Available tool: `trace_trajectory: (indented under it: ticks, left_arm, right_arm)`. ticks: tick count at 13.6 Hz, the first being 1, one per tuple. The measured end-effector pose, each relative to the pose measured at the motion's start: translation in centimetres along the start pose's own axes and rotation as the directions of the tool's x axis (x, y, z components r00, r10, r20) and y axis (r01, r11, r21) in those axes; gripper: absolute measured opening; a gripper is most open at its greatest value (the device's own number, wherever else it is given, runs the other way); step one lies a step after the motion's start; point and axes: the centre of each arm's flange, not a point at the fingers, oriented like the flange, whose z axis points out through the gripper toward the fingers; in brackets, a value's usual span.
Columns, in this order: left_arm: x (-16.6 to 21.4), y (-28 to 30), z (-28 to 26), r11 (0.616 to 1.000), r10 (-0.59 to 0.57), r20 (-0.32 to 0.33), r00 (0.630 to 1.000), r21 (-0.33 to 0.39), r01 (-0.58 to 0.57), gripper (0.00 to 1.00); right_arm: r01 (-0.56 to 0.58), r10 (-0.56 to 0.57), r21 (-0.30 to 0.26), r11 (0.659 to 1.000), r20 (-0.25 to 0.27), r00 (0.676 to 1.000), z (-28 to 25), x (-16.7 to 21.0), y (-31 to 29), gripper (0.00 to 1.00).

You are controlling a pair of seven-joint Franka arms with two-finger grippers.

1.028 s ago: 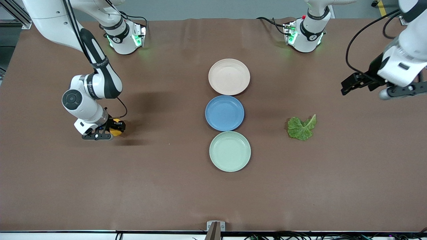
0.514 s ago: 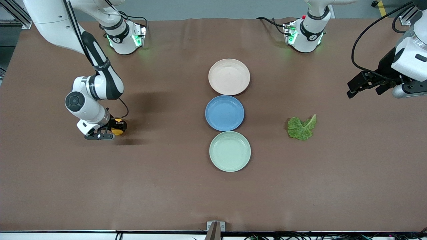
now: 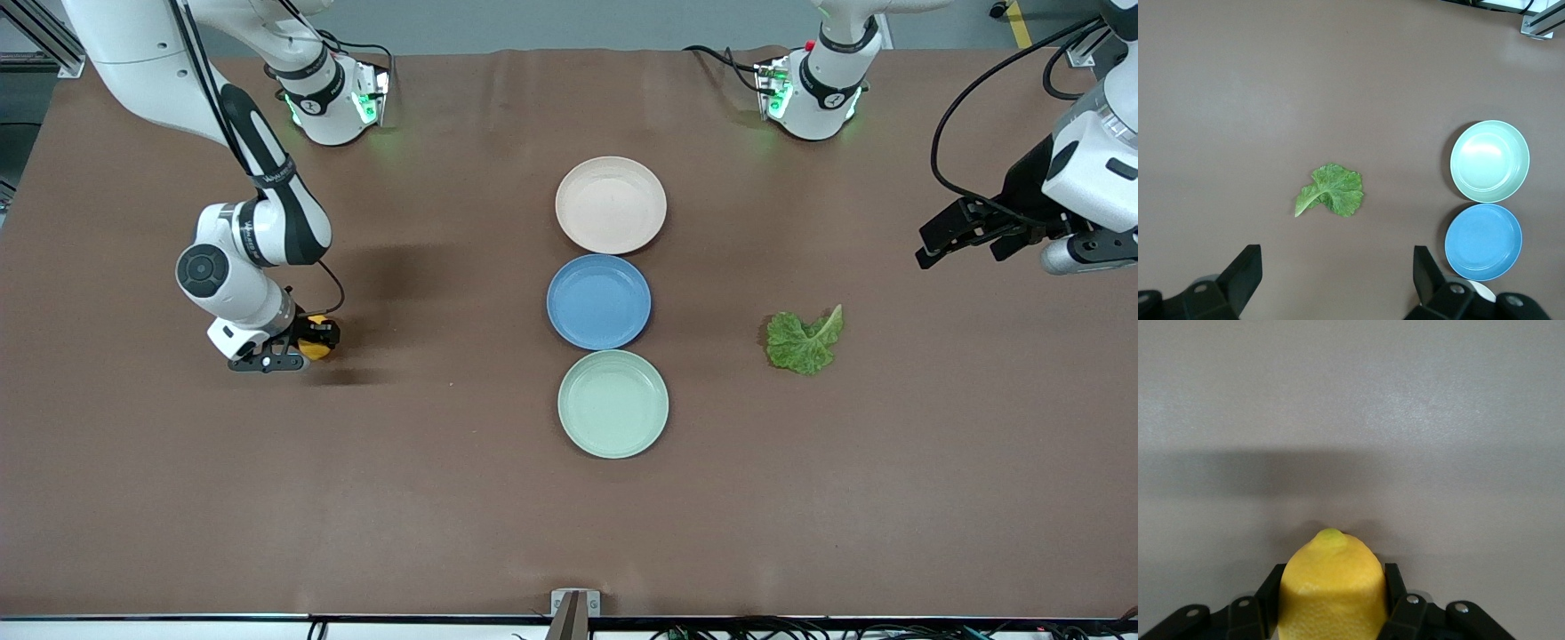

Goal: Pick lemon and lettuce from plates
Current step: 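Raise the left gripper away while the right gripper lowers the lemon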

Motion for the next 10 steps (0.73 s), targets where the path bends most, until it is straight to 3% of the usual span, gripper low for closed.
trace_trajectory:
  ticks: [7,8,10]
  left_arm:
    - [0.1,-0.5,-0.3,1.000,-0.009,-0.002,1.000,0.000,0.009,1.00]
    - [0.2,-0.6,-0.4,1.000,-0.011,-0.002,1.000,0.000,0.011,1.00]
    - [0.2,-0.7,-0.4,1.000,-0.013,-0.003,1.000,0.000,0.013,1.00]
  right_arm:
    - [0.019,-0.019,0.007,1.000,0.000,1.000,0.0,-0.1,-1.1,0.63]
    - [0.018,-0.018,0.008,1.000,0.004,1.000,0.1,-0.1,-1.1,0.67]
    - [0.021,-0.021,0.009,1.000,0.013,1.000,0.1,-0.2,-1.3,0.86]
